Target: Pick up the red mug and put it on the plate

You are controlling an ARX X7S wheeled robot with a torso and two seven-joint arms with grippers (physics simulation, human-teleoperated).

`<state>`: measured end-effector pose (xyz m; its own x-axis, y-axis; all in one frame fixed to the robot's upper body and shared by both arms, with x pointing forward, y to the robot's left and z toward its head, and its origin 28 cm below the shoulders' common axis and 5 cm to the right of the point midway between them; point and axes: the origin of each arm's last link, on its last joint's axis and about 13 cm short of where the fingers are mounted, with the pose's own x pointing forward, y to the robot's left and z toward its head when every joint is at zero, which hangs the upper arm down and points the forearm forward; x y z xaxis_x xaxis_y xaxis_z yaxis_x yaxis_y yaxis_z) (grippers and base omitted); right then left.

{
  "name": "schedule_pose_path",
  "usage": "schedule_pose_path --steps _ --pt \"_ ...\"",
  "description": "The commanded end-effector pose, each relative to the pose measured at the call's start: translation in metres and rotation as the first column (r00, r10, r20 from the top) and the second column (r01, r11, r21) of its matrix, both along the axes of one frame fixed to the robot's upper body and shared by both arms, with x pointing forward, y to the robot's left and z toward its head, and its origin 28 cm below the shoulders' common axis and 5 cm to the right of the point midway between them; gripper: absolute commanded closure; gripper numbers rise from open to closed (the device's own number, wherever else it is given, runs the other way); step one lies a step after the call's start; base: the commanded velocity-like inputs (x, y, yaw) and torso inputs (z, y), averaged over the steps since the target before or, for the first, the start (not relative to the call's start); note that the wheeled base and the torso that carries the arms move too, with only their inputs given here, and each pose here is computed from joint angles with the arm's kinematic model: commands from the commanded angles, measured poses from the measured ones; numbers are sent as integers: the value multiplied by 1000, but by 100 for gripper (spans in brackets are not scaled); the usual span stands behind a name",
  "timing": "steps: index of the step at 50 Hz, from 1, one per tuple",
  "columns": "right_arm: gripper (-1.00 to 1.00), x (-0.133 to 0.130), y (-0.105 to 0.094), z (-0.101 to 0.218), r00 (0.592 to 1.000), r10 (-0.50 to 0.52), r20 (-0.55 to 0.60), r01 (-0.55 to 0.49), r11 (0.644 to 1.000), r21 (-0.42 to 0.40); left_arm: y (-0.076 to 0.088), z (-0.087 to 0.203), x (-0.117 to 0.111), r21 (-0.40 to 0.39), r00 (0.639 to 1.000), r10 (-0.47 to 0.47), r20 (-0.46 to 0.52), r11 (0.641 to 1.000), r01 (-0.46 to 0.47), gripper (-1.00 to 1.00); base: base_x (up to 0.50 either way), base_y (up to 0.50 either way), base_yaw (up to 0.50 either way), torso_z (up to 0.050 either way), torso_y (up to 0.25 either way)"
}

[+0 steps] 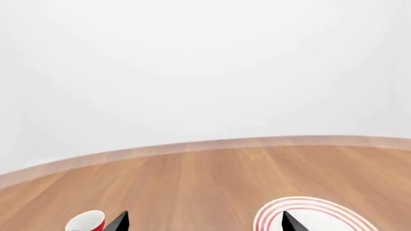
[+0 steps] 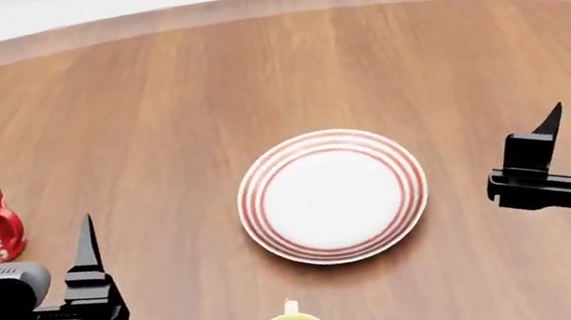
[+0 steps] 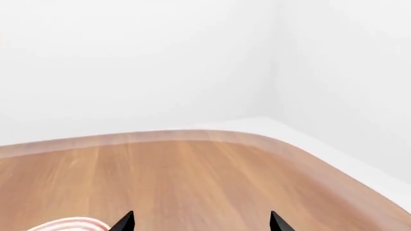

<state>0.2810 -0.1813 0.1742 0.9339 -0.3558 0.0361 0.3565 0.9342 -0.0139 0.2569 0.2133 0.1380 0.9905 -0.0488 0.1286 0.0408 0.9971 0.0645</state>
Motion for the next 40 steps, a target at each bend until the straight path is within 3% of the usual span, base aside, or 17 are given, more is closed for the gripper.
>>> schedule_pose_path --steps 1,35,40 --pt "-100 1 1 -1 1000 6 -7 -6 1000 1 0 0 -1 0 1000 2 0 1000 -2 -100 500 0 0 0 0" --pt "-100 3 3 -9 999 19 -30 -19 1000 10 2 -5 0 0 1000 8 -13 1000 -8 -100 500 0 0 0 1" --pt "-100 4 4 -11 999 20 -41 -20 1000 9 3 -8 -2 -3 1000 14 -17 1000 -14 -100 0 0 0 0 0"
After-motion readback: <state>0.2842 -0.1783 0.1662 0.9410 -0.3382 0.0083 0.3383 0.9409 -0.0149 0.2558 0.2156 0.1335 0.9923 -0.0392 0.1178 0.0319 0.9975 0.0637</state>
